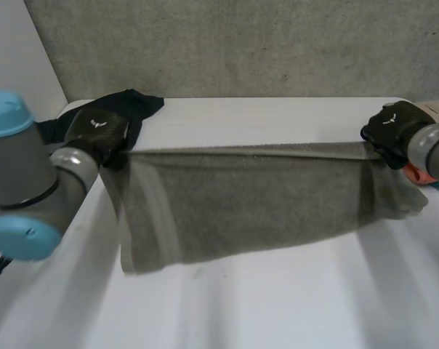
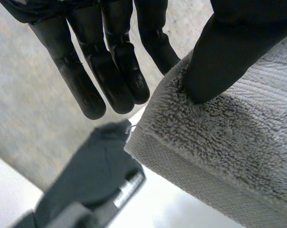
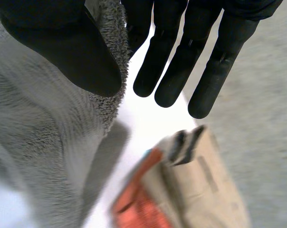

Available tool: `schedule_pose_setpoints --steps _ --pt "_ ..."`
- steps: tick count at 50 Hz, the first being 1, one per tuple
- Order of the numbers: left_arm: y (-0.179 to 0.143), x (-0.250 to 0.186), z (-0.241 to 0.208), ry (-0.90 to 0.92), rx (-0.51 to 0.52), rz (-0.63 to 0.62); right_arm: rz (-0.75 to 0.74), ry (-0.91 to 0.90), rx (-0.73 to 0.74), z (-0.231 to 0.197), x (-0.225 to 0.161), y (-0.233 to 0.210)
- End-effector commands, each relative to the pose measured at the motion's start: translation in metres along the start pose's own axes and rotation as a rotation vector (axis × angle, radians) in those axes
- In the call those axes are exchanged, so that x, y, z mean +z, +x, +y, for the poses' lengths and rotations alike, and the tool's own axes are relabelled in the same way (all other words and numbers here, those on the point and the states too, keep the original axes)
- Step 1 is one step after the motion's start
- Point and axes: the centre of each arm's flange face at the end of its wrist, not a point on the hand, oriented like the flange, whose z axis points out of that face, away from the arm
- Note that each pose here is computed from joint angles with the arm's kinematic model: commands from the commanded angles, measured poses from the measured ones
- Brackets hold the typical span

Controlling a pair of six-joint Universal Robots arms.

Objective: Fold the laundry.

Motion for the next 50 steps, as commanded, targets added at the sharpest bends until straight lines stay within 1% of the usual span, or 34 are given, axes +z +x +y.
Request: schedule_pose_setpoints --steps 1,2,3,4,5,7,9,12,16,17,18,20,21,22,23,24,25,26,28,29,33,35,39,40,43,44,47,48,50 --pt "-0.023 0.042 -0.080 0.383 0.030 -0.135 0.402 0.322 0.020 -0.053 0.031 0.052" --pt "-0.029 0.044 -0.091 0.444 0.027 -0.162 0.452 0.379 0.028 -0.062 0.029 0.062" --pt "-0.039 0.045 -0.113 0.567 0.027 -0.218 0.501 0.438 0.036 -0.071 0.025 0.071" --pt "-0.045 0.043 -0.125 0.630 0.026 -0.247 0.553 0.500 0.041 -0.080 0.020 0.082" --pt "-0.048 0.039 -0.137 0.688 0.026 -0.271 0.617 0.604 0.046 -0.095 0.008 0.096" --pt "-0.063 0.021 -0.170 0.834 0.022 -0.339 0.654 0.700 0.039 -0.108 -0.004 0.104" --pt "-0.064 0.011 -0.179 0.862 0.017 -0.346 0.638 0.771 0.011 -0.117 -0.016 0.105" --pt "-0.059 0.006 -0.164 0.794 0.018 -0.318 0.571 0.770 -0.002 -0.114 -0.018 0.100" --pt "-0.041 0.006 -0.122 0.645 0.018 -0.250 0.362 0.711 -0.007 -0.100 -0.015 0.073" --pt "-0.037 0.006 -0.112 0.613 0.017 -0.234 0.257 0.684 -0.013 -0.092 -0.013 0.059" --pt "-0.030 0.004 -0.094 0.553 0.015 -0.207 0.211 0.667 -0.010 -0.087 -0.012 0.053" --pt "-0.022 0.000 -0.076 0.497 0.008 -0.178 0.121 0.631 -0.012 -0.076 -0.011 0.043" --pt "-0.020 -0.002 -0.068 0.473 0.006 -0.167 0.047 0.578 -0.017 -0.059 -0.006 0.032" --pt "-0.013 -0.005 -0.050 0.420 0.004 -0.143 0.014 0.553 -0.026 -0.051 -0.003 0.027" --pt "-0.009 -0.007 -0.041 0.395 0.003 -0.132 -0.019 0.527 -0.039 -0.044 0.000 0.020" --pt "-0.006 -0.009 -0.033 0.371 0.003 -0.122 -0.048 0.498 -0.056 -0.036 0.003 0.012" --pt "-0.003 -0.011 -0.027 0.353 0.003 -0.113 -0.103 0.446 -0.103 -0.024 0.007 -0.004" --pt "0.002 -0.014 -0.014 0.315 0.003 -0.097 -0.129 0.424 -0.131 -0.018 0.009 -0.011" --pt "0.004 -0.016 -0.005 0.289 -0.001 -0.090 -0.178 0.386 -0.196 -0.006 0.012 -0.026" --pt "0.006 -0.017 -0.002 0.277 -0.003 -0.085 -0.225 0.345 -0.263 0.006 0.015 -0.040" --pt "0.007 -0.019 0.007 0.252 -0.023 -0.079 -0.302 0.276 -0.396 0.033 0.026 -0.069" --pt "0.006 -0.019 0.007 0.250 -0.039 -0.079 -0.307 0.267 -0.408 0.035 0.028 -0.073" --pt "0.003 -0.019 0.007 0.249 -0.061 -0.084 -0.326 0.260 -0.303 0.033 0.027 -0.079" --pt "0.003 -0.019 0.007 0.250 -0.067 -0.085 -0.332 0.250 -0.209 0.033 0.026 -0.080" --pt "0.001 -0.020 0.005 0.253 -0.085 -0.087 -0.322 0.234 -0.037 0.031 0.023 -0.075" --pt "0.001 -0.020 0.005 0.253 -0.092 -0.087 -0.300 0.234 0.074 0.026 0.017 -0.066" --pt "0.000 -0.022 0.005 0.252 -0.115 -0.085 -0.265 0.234 0.236 0.018 0.006 -0.055" --pt "0.000 -0.022 0.005 0.254 -0.121 -0.085 -0.253 0.228 0.336 0.017 0.000 -0.049" --pt "0.000 -0.024 0.005 0.252 -0.138 -0.082 -0.229 0.205 0.427 0.021 -0.005 -0.041"
